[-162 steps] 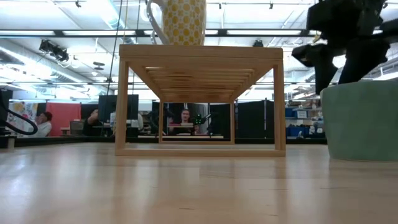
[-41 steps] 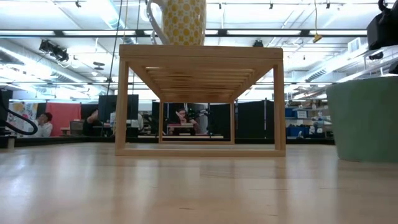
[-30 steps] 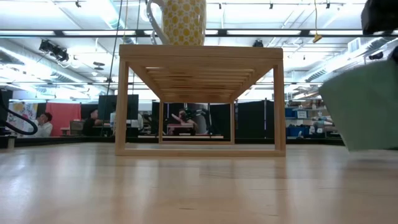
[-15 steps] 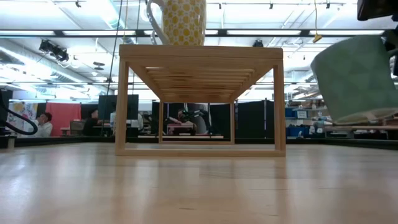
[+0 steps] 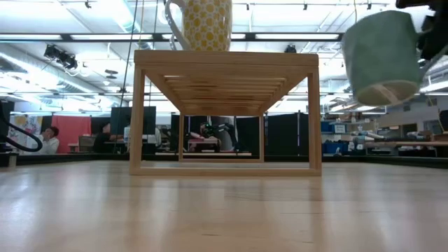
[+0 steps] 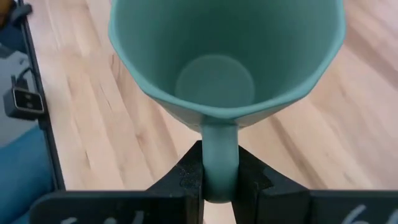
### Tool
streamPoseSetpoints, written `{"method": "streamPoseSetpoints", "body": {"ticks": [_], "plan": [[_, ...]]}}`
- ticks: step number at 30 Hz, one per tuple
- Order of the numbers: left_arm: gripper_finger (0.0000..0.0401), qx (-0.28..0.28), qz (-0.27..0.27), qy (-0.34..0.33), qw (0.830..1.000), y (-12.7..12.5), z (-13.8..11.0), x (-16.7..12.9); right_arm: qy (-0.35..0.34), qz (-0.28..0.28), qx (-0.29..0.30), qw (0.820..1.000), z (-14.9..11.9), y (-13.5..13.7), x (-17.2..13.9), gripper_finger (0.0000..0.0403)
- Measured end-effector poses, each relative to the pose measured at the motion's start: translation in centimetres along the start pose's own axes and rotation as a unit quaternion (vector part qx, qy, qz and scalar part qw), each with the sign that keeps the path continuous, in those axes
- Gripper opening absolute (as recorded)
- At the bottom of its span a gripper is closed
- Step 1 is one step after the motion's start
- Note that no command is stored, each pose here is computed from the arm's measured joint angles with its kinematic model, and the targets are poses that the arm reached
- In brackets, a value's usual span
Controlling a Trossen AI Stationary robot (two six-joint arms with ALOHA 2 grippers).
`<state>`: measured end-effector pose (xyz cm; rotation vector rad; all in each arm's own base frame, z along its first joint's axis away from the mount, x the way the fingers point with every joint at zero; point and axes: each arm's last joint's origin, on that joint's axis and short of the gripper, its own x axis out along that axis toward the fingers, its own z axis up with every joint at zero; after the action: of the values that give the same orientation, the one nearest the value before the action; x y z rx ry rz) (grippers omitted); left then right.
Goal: Place coffee mugs
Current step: Put the green cup on the shelf aligned with the other pink cup
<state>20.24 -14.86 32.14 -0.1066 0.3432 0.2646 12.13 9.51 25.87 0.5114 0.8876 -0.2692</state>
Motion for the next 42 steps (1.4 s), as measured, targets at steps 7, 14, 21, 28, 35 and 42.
{"method": "streamPoseSetpoints", "body": {"ticks": [7, 14, 21, 28, 35, 42], "plan": [[0.0224, 0.000, 0.000, 0.000, 1.000, 0.0, 0.0, 0.0, -0.025, 0.014, -0.016, 0.999, 1.6, -0.2, -0.7, 0.0053], [0.0224, 0.000, 0.000, 0.000, 1.000, 0.0, 0.0, 0.0, -0.079, 0.049, -0.054, 0.994, 5.1, 0.9, -4.0, 0.0054], [0.0224, 0.000, 0.000, 0.000, 1.000, 0.0, 0.0, 0.0, -0.164, 0.035, -0.105, 0.980, 9.4, 1.5, -7.7, 0.0053], [0.0224, 0.000, 0.000, 0.000, 1.000, 0.0, 0.0, 0.0, -0.201, -0.024, -0.163, 0.966, 13.8, 2.3, -8.6, 0.0053], [0.0224, 0.000, 0.000, 0.000, 1.000, 0.0, 0.0, 0.0, -0.167, -0.067, -0.198, 0.964, 17.2, 2.3, -6.1, 0.0053], [0.0224, 0.000, 0.000, 0.000, 1.000, 0.0, 0.0, 0.0, -0.110, -0.084, -0.191, 0.972, 19.5, 1.1, -2.3, 0.0053]]}}
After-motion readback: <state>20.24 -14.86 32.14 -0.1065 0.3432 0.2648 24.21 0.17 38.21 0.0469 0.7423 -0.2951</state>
